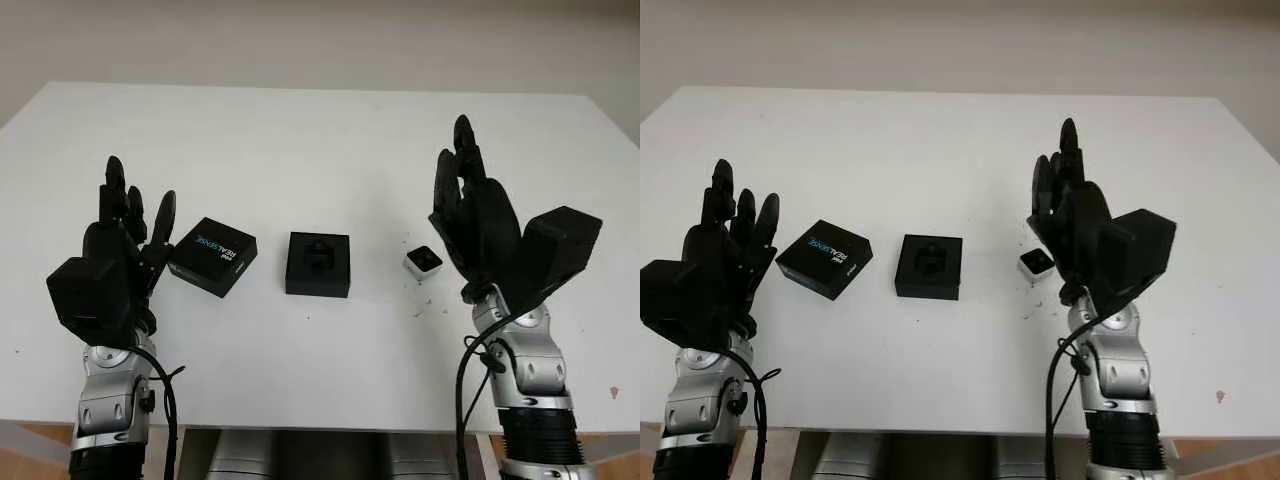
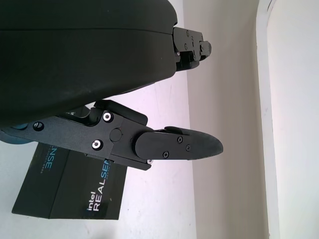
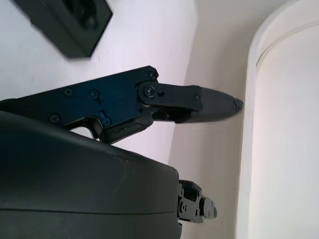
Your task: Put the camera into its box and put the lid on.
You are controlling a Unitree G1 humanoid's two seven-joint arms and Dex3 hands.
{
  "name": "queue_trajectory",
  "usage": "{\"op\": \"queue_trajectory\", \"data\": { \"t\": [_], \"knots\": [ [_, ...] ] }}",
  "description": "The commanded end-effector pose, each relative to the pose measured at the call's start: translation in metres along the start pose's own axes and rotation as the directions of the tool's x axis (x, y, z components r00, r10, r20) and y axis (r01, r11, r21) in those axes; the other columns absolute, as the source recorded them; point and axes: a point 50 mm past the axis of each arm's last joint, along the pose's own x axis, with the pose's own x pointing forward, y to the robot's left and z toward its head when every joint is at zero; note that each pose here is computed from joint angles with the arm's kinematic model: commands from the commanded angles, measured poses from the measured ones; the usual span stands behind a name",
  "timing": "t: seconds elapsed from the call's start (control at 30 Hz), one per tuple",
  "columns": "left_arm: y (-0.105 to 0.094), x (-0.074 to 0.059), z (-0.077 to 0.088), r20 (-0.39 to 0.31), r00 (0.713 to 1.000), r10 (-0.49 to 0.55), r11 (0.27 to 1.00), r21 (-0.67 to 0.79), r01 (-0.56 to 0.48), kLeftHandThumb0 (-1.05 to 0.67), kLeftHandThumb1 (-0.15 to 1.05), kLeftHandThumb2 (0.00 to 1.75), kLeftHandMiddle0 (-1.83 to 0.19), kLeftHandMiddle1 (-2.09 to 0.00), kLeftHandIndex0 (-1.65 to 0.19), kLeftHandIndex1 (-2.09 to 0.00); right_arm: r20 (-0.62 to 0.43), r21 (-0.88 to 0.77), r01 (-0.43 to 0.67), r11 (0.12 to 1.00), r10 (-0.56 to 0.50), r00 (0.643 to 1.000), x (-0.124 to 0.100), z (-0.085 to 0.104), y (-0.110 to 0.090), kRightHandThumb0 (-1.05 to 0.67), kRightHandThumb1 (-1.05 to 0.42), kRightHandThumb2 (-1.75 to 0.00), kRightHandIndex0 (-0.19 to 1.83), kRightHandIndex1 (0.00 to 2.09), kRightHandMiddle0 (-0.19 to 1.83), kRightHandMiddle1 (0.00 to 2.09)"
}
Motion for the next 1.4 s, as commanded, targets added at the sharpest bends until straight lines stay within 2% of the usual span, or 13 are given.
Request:
{"op": "queue_trajectory", "data": {
  "t": [0.0, 0.1, 0.23, 0.4, 0.47, 0.6, 0.7, 0.87, 1.2, 1.37],
  "knots": [
    [0.001, 0.001, 0.006, 0.028, 1.000, 0.002, 1.000, -0.005, -0.001, -0.59, 1.05, 0.30, -0.05, -0.06, 0.00, -0.06, 0.027, -0.071, -0.011, 0.997, 0.013, 1.000, 0.009, 0.014, -0.015, -0.49, -0.97, -0.08, 0.12, 0.15, 0.13, 0.19],
    [0.001, 0.002, 0.006, 0.031, 1.000, -0.002, 1.000, -0.014, 0.003, -0.58, 1.05, 0.30, -0.04, -0.06, 0.00, -0.06, 0.028, -0.169, -0.051, 0.984, 0.057, 0.998, 0.013, 0.023, -0.031, -0.43, -0.90, -0.04, 0.18, 0.17, 0.19, 0.23],
    [0.000, 0.002, 0.007, 0.033, 0.999, -0.003, 1.000, -0.003, 0.003, -0.57, 1.05, 0.30, -0.05, -0.06, 0.00, -0.06, -0.003, -0.400, -0.093, 0.912, 0.100, 0.995, 0.016, 0.041, -0.052, -0.38, -0.82, -0.04, 0.29, 0.19, 0.29, 0.22],
    [-0.001, 0.003, 0.008, 0.035, 0.999, -0.016, 1.000, -0.018, 0.017, -0.56, 1.05, 0.30, -0.02, -0.05, 0.02, -0.05, 0.006, -0.586, -0.135, 0.799, 0.171, 0.985, 0.019, 0.054, -0.061, -0.26, -0.73, -0.04, 0.40, 0.19, 0.41, 0.20],
    [-0.002, 0.003, 0.008, 0.033, 0.999, -0.019, 1.000, -0.015, 0.019, -0.56, 1.05, 0.30, -0.02, -0.05, 0.02, -0.05, 0.004, -0.653, -0.148, 0.742, 0.199, 0.980, 0.021, 0.057, -0.062, -0.28, -0.71, -0.04, 0.41, 0.19, 0.44, 0.20],
    [-0.003, 0.003, 0.009, 0.034, 0.999, -0.019, 1.000, -0.012, 0.019, -0.56, 1.05, 0.30, -0.03, -0.05, 0.02, -0.05, 0.014, -0.741, -0.158, 0.653, 0.250, 0.968, 0.023, 0.062, -0.061, -0.32, -0.68, -0.05, 0.44, 0.16, 0.49, 0.17],
    [-0.002, 0.003, 0.011, 0.041, 0.999, -0.020, 1.000, -0.020, 0.021, -0.55, 1.05, 0.31, -0.03, -0.05, 0.02, -0.05, -0.019, -0.801, -0.174, 0.573, 0.266, 0.964, 0.025, 0.065, -0.058, -0.37, -0.69, -0.05, 0.43, 0.14, 0.51, 0.15],
    [0.001, 0.001, 0.011, 0.029, 1.000, -0.002, 1.000, -0.010, 0.002, -0.56, 1.05, 0.28, -0.03, -0.06, 0.01, -0.06, -0.116, -0.870, -0.239, 0.431, 0.293, 0.949, 0.020, 0.062, -0.046, -0.35, -0.73, -0.06, 0.45, 0.12, 0.53, 0.09],
    [0.002, 0.000, 0.013, 0.029, 1.000, -0.006, 1.000, 0.001, 0.006, -0.48, 1.05, 0.31, -0.04, -0.05, 0.00, -0.06, -0.222, -0.872, -0.354, 0.338, 0.371, 0.902, 0.012, 0.045, -0.026, -0.20, -0.78, -0.06, 0.43, 0.08, 0.49, 0.05],
    [0.001, -0.001, 0.013, 0.022, 1.000, -0.001, 1.000, 0.012, 0.000, -0.46, 1.05, 0.30, -0.04, -0.05, 0.00, -0.06, -0.264, -0.877, -0.390, 0.282, 0.397, 0.879, 0.014, 0.042, -0.020, -0.24, -0.80, -0.06, 0.43, 0.08, 0.49, 0.05]
  ]
}}
